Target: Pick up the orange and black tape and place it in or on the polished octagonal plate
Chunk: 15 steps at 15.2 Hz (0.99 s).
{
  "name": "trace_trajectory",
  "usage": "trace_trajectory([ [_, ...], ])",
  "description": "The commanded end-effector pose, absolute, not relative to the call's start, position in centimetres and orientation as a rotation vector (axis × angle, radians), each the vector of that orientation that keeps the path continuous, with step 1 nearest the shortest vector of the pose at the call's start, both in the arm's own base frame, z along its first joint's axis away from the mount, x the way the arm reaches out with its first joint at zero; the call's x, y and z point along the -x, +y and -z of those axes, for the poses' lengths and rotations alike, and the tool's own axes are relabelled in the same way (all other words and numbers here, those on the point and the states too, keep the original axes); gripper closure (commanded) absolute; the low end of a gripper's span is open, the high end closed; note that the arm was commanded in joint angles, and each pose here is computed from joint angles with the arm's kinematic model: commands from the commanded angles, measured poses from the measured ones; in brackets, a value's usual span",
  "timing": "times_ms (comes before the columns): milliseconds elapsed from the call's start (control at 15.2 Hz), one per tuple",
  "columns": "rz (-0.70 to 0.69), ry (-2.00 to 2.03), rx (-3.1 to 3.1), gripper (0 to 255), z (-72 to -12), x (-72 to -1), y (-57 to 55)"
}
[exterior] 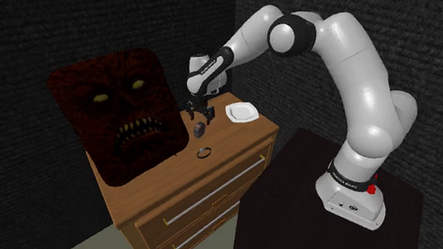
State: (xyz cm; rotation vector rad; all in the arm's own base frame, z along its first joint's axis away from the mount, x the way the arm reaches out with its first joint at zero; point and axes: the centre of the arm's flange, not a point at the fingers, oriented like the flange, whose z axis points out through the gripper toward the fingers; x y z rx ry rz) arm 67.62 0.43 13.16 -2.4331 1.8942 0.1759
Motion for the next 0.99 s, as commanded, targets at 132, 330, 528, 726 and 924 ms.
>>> trace_trajectory([
  [132, -0.127, 1.931, 2.363, 0, -10.6, -67.4, 0.0],
  [330, -0.127, 1.931, 2.363, 0, -9.0, -67.4, 0.1],
  [528, -0.127, 1.931, 2.363, 0, -8.2, -67.4, 0.2],
  [726, -0.127, 1.931, 2.363, 0, -8.2, -67.4, 0.2],
  [924, -0.127, 1.931, 2.363, 0, -8.2, -67.4, 0.2],
])
